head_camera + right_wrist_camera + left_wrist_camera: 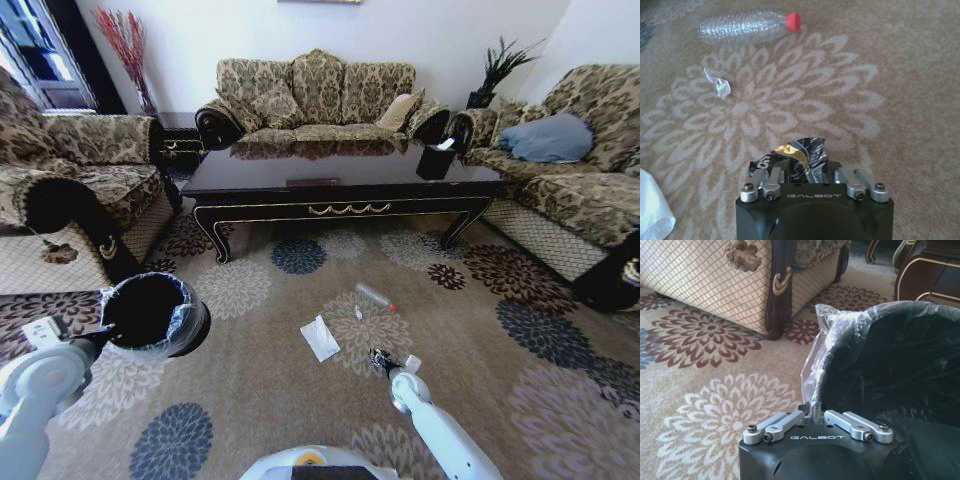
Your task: Move to the front of the table and pick up the trash from the floor, then place it into the trash bin.
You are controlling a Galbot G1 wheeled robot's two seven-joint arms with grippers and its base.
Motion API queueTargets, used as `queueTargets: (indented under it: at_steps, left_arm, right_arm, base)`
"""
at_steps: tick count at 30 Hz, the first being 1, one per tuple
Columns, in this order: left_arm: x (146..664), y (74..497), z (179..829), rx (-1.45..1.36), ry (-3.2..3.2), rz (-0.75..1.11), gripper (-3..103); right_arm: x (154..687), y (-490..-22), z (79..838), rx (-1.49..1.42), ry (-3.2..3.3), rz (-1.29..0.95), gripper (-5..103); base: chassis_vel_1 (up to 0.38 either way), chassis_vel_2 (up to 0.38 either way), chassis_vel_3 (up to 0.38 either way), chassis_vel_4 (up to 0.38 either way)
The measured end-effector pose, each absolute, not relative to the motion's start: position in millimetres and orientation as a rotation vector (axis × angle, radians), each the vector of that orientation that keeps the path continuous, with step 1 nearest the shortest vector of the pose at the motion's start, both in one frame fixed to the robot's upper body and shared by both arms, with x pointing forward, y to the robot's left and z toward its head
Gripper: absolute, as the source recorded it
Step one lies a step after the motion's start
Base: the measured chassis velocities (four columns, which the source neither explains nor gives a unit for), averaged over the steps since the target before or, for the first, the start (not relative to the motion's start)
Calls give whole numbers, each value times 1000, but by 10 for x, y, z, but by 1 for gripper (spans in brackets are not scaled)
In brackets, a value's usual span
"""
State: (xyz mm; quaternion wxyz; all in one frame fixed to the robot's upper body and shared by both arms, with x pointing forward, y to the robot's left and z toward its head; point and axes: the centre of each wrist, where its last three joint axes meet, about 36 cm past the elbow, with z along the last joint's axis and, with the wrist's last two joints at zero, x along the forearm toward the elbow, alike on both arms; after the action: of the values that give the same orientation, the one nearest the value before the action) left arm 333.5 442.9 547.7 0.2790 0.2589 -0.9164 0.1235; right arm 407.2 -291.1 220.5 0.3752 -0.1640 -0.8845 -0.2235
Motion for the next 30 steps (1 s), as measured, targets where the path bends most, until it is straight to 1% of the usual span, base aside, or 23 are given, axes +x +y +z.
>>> queueTargets:
  at_steps: [1, 2, 3, 4, 8, 9, 10, 11, 13, 15, 19, 20, 24, 25, 28, 29, 30]
  left_arm:
    - [3328, 4422, 5472, 694, -2458, 332, 0]
    - [3322, 4417, 5467, 694, -2457, 334, 0]
    - [3314, 4407, 5463, 692, -2456, 336, 0]
    - [3314, 4407, 5463, 692, -2456, 336, 0]
    - [3259, 4326, 5461, 674, -2462, 353, 0]
    - [3259, 4326, 5461, 674, -2462, 353, 0]
    - [3244, 4294, 5465, 664, -2465, 359, 0]
    - [3232, 4265, 5466, 655, -2467, 366, 0]
    - [3189, 4153, 5472, 617, -2475, 392, 0]
    - [3174, 4111, 5473, 602, -2477, 401, 0]
    - [3100, 3873, 5442, 518, -2482, 449, 0]
    - [3100, 3873, 5442, 518, -2482, 449, 0]
    - [3088, 3696, 5328, 396, -2480, 490, 0]
    - [3088, 3696, 5328, 396, -2480, 490, 0]
    - [3127, 3583, 5236, 333, -2471, 512, 0]
    - [3127, 3583, 5236, 333, -2471, 512, 0]
    - [3148, 3539, 5198, 317, -2465, 520, 0]
  right_arm:
    - [4060, -2914, 2202, -419, -2270, -564, 35]
    - [4047, -2921, 2203, -417, -2277, -557, 35]
    - [4032, -2935, 2211, -414, -2288, -549, 29]
    - [4032, -2935, 2211, -414, -2288, -549, 29]
    - [3958, -3004, 2308, -381, -2367, -523, 9]
    - [3958, -3004, 2308, -381, -2367, -523, 9]
    - [3932, -3016, 2344, -367, -2394, -518, 6]
    - [3906, -3022, 2374, -354, -2419, -515, 6]
    - [3811, -3039, 2484, -307, -2501, -502, 1]
    - [3784, -3041, 2519, -292, -2527, -500, 1]
    - [3672, -2965, 2843, -147, -2700, -523, 1]
    - [3672, -2965, 2843, -147, -2700, -523, 1]
    - [3609, -2826, 3212, 78, -2887, -578, 1]
    - [3609, -2826, 3212, 78, -2887, -578, 1]
    - [3601, -2703, 3464, 274, -2998, -597, 1]
    - [3601, -2703, 3464, 274, -2998, -597, 1]
    - [3609, -2645, 3558, 356, -3038, -599, 1]
  base:
    - [0, 0, 0, 0]
    - [0, 0, 0, 0]
    - [0, 0, 0, 0]
    - [0, 0, 0, 0]
    - [0, 0, 0, 0]
    - [0, 0, 0, 0]
    - [0, 0, 0, 0]
    - [0, 0, 0, 0]
    - [0, 0, 0, 0]
    - [0, 0, 0, 0]
    - [0, 0, 0, 0]
    - [0, 0, 0, 0]
    - [0, 0, 0, 0]
    - [0, 0, 0, 0]
    - [0, 0, 0, 0]
    - [0, 0, 0, 0]
    - [0, 0, 0, 0]
